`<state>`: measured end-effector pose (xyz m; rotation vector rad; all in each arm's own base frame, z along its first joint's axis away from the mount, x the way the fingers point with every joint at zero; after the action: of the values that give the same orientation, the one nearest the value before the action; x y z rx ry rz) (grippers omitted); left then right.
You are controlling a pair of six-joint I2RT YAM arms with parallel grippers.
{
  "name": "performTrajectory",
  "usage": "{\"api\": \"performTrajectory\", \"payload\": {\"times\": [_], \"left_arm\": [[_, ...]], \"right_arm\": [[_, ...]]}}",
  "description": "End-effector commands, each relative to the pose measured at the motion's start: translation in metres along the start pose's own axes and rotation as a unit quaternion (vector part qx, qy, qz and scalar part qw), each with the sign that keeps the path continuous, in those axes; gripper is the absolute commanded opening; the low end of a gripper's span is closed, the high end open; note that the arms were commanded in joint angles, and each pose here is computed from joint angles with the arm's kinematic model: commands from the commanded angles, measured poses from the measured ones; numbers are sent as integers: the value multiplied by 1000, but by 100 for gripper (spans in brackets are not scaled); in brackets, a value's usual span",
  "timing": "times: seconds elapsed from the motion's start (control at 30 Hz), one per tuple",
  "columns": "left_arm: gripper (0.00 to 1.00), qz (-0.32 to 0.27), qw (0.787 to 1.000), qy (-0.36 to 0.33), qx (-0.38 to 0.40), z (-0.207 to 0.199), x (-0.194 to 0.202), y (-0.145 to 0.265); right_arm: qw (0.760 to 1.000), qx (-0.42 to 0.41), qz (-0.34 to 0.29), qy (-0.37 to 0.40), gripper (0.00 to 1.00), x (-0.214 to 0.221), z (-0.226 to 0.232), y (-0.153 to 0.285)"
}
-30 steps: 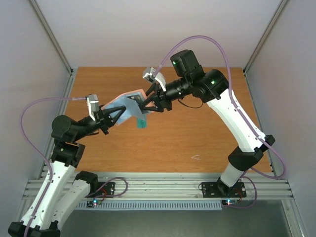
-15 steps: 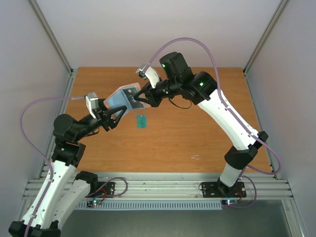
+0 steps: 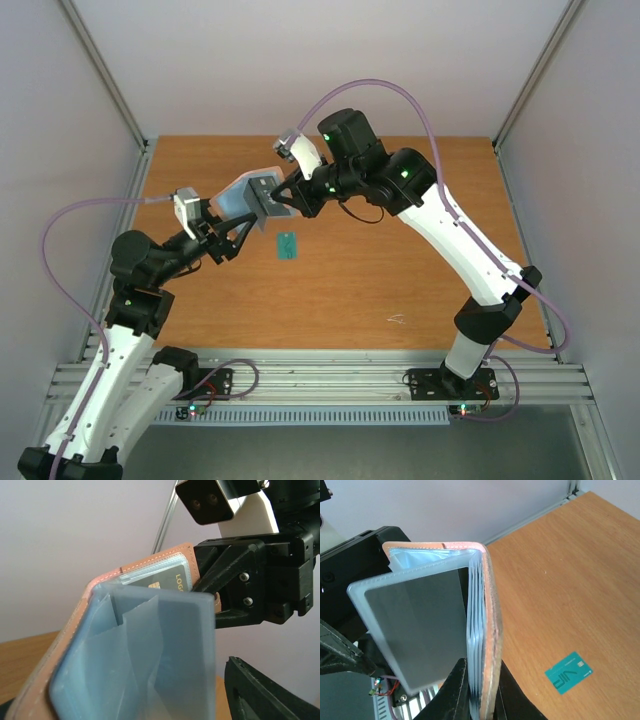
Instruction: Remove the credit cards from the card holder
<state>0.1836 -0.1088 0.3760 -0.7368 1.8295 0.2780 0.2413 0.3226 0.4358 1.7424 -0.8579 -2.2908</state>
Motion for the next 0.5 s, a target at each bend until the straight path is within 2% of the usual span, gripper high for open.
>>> {"api": "performTrajectory", "payload": {"times": [0.0,0.1,0.2,0.3,0.47], "left_arm": [[72,-5,1000,-17,17,-5,-3,1],[65,-14,1000,-17,-12,2,-4,0],[44,-14,999,-25,-16,3,-5,0],[32,-12,1000,-25,-1,-1,-5,2],[16,-14,1000,-18,10,-5,-6,6]], "right_arm": [[1000,5,-15,3,1,-5,2,5],[998,-61,-26,10,1,-9,15,5],[991,-122,-38,27,1,-10,28,8],[992,-111,-47,38,1,-9,27,15],[993,-100,-61,-4,1,-6,1,33]]}}
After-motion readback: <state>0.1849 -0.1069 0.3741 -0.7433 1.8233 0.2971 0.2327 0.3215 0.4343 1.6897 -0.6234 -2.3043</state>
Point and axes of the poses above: each gripper's point midway between its finger pads, its own y axis back along the fingers, its own z axis along the line the jaws close on, x = y × z, the point moved 7 cm from there along y, back along the fingers, and after that the axes turned 5 degrees about y, right-handed, at the moved point
